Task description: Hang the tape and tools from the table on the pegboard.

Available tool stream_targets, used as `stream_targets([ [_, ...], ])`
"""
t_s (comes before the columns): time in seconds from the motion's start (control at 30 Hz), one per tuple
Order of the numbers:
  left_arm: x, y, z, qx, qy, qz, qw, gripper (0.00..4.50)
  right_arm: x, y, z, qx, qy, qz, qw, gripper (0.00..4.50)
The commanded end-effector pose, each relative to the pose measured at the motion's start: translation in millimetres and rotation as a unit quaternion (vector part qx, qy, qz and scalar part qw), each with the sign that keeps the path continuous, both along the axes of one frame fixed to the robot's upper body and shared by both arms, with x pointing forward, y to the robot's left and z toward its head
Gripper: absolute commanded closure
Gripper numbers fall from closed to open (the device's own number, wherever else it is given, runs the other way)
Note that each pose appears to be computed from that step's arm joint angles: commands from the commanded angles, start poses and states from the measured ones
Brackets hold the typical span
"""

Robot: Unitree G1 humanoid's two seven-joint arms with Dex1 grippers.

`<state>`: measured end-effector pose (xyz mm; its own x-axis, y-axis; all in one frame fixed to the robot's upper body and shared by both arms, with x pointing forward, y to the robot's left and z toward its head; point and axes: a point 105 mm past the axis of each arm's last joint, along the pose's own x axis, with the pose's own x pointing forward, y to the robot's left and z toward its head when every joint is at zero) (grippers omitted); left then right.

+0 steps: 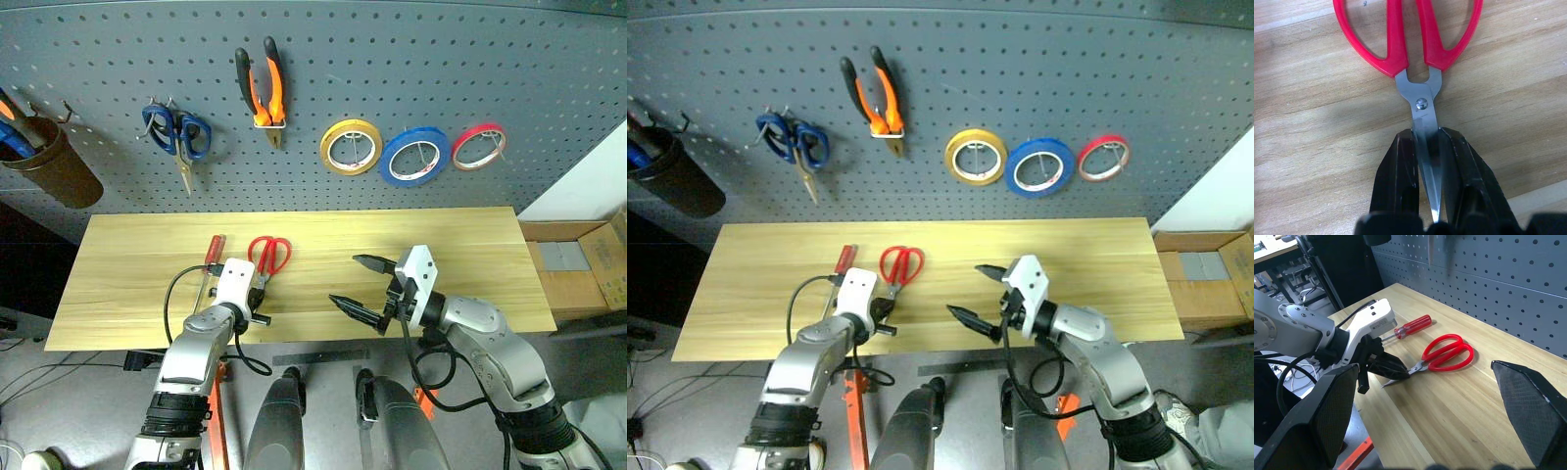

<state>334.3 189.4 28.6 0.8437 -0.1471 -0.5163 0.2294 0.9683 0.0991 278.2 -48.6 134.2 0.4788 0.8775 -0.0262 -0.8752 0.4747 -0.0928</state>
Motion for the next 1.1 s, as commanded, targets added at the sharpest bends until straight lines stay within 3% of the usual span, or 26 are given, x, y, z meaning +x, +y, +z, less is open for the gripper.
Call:
stream_targets([
  [0.03,-5.6,2.2,-5.9,-0.003,0.013,0.002,1.0,4.2,-6.7,0.7,14.2,0.016,-0.022,0.013,1.0,0.0],
  [0.33,-18.6,3.3,19.6,0.0,-0.078,0.02,0.997,4.2,-5.0,1.5,18.2,0.024,-0.037,0.015,0.999,0.0],
  [0.57,-54.1,-11.6,48.1,0.008,-0.2,0.011,0.98,4.2,-1.3,0.3,27.7,0.053,-0.05,0.006,0.997,0.0],
  [0.8,-97.6,-13.3,89.3,0.035,-0.327,0.032,0.944,4.2,-13.4,-1.1,56.6,0.155,-0.036,0.02,0.987,0.0],
  [1.1,-105.0,3.1,131.1,0.079,-0.429,0.088,0.895,4.2,-10.0,-2.4,76.1,0.194,-0.048,0.035,0.979,0.0],
])
